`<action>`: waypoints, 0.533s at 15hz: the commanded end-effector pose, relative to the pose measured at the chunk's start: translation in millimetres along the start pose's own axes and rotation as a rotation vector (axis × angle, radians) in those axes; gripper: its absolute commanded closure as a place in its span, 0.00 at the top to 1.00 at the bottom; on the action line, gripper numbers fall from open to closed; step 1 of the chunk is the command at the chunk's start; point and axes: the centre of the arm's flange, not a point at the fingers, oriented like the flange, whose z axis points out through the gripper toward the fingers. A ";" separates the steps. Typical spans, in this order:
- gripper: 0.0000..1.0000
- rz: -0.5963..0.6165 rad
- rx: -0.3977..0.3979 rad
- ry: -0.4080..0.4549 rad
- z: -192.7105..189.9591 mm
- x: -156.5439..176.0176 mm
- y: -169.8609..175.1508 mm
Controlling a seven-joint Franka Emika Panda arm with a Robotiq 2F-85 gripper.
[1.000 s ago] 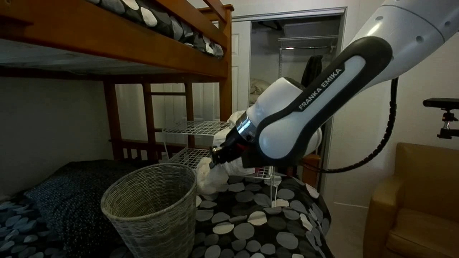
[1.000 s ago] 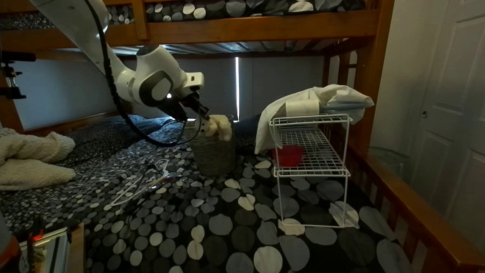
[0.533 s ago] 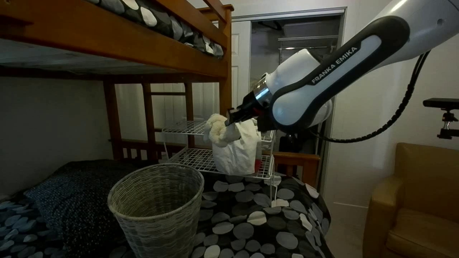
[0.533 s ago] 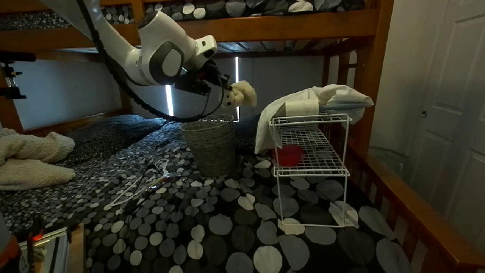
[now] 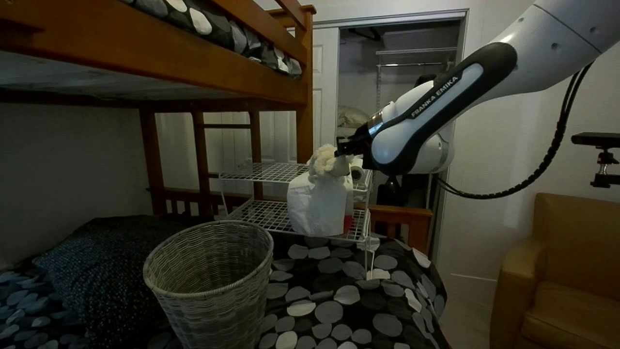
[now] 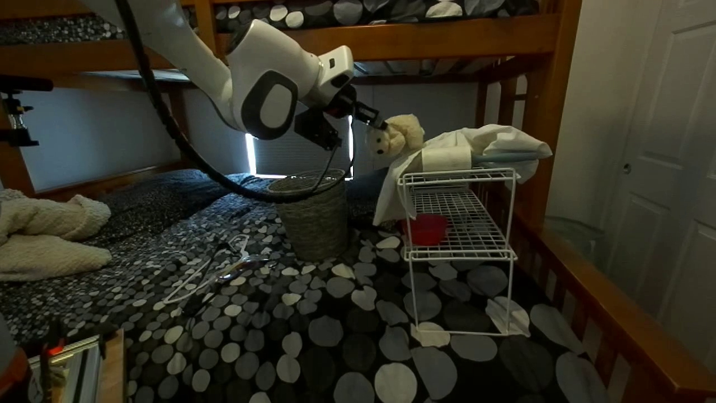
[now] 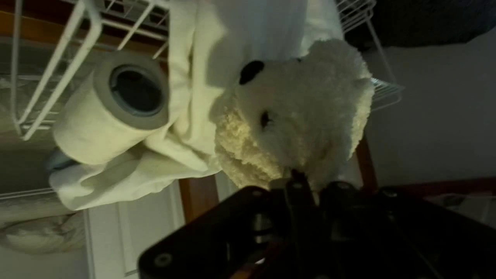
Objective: Put the bear plush toy on the white stand
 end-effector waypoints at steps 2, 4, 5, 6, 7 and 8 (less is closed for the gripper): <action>0.02 0.123 -0.036 0.102 47.3 34.3 -10.5; 0.02 0.106 -0.031 0.077 25.2 26.4 13.0; 0.08 0.110 -0.021 0.081 31.2 29.2 8.3; 0.08 0.110 -0.020 0.078 33.1 28.0 8.0; 0.08 0.110 -0.021 0.075 33.1 26.9 8.6; 0.08 0.110 -0.024 0.075 32.3 26.5 9.9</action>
